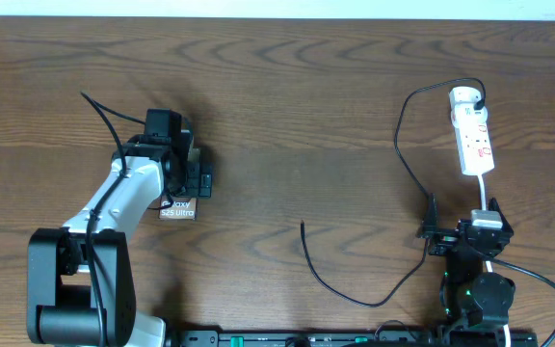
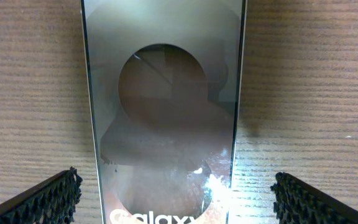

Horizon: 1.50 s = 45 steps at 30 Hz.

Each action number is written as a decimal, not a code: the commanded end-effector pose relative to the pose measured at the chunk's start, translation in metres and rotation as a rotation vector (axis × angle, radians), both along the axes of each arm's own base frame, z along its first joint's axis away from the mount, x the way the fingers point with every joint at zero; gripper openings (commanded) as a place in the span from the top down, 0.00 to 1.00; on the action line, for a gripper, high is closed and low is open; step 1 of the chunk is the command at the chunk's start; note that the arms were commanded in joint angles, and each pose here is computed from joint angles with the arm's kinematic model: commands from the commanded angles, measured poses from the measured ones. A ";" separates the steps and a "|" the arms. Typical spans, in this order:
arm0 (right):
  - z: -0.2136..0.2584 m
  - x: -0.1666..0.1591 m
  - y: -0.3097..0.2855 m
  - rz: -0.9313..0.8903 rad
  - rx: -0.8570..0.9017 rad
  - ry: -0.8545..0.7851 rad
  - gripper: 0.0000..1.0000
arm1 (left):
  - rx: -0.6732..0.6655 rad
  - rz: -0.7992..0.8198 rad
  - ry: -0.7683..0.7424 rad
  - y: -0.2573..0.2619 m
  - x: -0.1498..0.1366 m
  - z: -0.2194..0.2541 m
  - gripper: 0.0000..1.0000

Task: Plug charger to phone and switch on socket
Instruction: 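Lower the left gripper down onto the phone, aligning fingers to its sides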

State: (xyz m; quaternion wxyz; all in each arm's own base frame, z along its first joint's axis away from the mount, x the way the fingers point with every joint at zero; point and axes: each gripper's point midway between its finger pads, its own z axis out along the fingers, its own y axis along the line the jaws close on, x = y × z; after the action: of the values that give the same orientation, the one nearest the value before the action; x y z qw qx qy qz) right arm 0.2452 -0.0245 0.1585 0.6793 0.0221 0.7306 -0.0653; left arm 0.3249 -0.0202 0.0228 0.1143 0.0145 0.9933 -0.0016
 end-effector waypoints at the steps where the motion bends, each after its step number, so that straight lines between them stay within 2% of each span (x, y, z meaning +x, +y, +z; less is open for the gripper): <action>1: 0.000 0.000 0.001 0.002 -0.009 0.000 0.01 | 0.012 -0.017 0.002 0.003 -0.001 -0.002 0.02; 18: 0.000 0.000 0.001 0.002 -0.009 0.000 0.01 | 0.010 -0.017 -0.039 0.002 0.011 -0.001 0.02; 30: 0.000 0.000 0.001 0.002 -0.009 0.000 0.01 | 0.011 0.062 -0.002 0.021 0.010 -0.018 0.02; 45: 0.000 0.000 0.001 0.002 -0.009 0.000 0.01 | -0.020 0.055 0.026 0.015 0.008 -0.028 0.02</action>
State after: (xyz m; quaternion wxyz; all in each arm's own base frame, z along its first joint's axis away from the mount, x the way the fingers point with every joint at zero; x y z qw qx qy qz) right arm 0.2452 -0.0245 0.1586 0.6794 0.0221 0.7305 -0.0653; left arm 0.3375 -0.0033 0.0050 0.1184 -0.0117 0.9929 -0.0023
